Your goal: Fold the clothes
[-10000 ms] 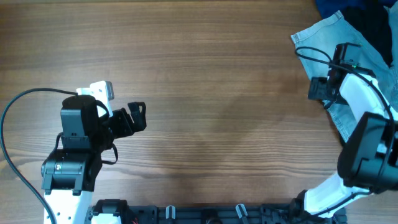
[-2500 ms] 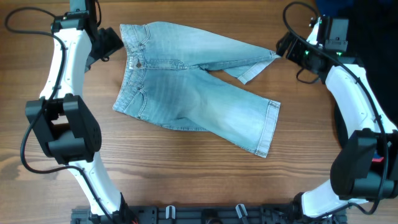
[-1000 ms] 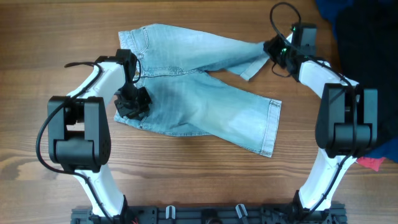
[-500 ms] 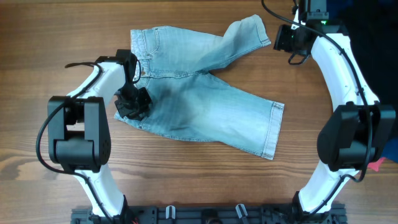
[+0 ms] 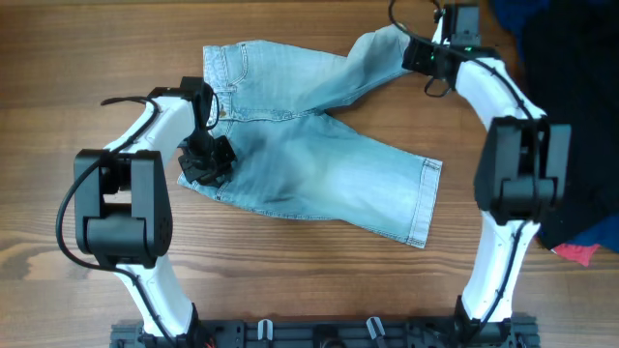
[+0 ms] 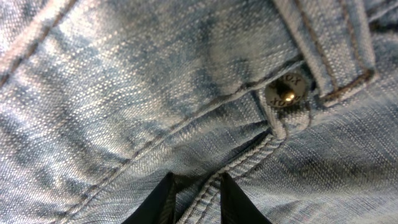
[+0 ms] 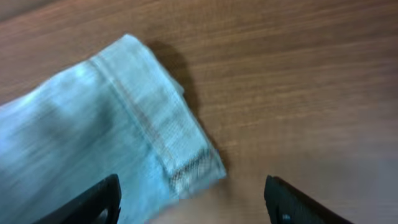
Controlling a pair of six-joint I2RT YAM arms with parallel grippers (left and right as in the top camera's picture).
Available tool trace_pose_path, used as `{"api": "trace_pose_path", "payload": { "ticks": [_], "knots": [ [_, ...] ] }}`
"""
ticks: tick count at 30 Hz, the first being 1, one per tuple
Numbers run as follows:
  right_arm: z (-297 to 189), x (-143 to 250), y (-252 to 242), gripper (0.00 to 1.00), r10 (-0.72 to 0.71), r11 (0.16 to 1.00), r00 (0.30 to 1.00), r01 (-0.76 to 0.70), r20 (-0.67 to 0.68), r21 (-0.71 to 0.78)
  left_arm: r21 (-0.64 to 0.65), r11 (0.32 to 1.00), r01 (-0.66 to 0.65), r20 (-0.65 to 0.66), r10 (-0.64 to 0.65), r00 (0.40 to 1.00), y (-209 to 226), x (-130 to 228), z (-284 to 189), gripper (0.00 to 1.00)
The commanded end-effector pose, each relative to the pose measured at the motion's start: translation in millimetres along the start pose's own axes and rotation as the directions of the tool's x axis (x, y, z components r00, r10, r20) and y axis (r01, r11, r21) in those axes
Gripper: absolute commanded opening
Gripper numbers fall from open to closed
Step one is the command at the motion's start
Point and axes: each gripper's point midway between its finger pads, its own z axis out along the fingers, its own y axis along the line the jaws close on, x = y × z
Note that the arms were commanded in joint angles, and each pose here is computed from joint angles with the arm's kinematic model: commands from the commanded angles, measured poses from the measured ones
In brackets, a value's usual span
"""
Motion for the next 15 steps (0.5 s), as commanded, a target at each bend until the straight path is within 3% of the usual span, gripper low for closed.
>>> {"api": "trace_pose_path", "payload": {
  "ticks": [1,3,4,5,6,9,12,14,15],
  "knots": [
    [33,25,2,0.75,0.009,1.000,0.999,-0.010,-0.038,-0.014,-0.118,0.993,0.019,-0.107,-0.032,0.994,25,21,39,0.24],
    [44,38,-1,0.63,0.005,1.000,0.998,-0.006,-0.062,-0.005,-0.118,0.993,0.020,-0.107,-0.032,0.994,25,21,39,0.24],
    [45,40,-3,0.50,0.006,1.000,0.998,-0.005,-0.067,0.007,-0.118,0.993,0.019,-0.107,-0.032,0.994,25,21,39,0.24],
    [45,43,-12,0.24,0.008,0.999,0.997,-0.004,-0.077,0.054,-0.118,0.993,0.019,-0.107,-0.032,0.994,25,21,39,0.24],
    [43,48,-24,0.13,0.012,0.993,0.996,-0.001,-0.091,0.121,-0.119,0.993,0.019,-0.108,-0.032,0.994,25,21,39,0.24],
    [33,66,-60,0.04,0.011,0.951,0.988,0.038,-0.157,0.308,-0.118,0.993,0.019,-0.108,-0.032,0.994,25,21,39,0.24],
    [15,86,-94,0.04,0.028,0.879,0.972,0.087,-0.234,0.468,-0.119,0.993,0.019,-0.108,-0.032,0.994,25,21,39,0.24],
    [-21,98,-128,0.04,0.149,0.773,0.957,0.044,-0.247,0.633,-0.119,0.993,0.019,-0.108,-0.032,0.994,25,21,39,0.24],
    [-29,100,-130,0.04,0.166,0.766,0.952,0.039,-0.257,0.641,-0.119,0.993,0.019,-0.108,-0.032,0.994,25,21,39,0.24]
  ]
}}
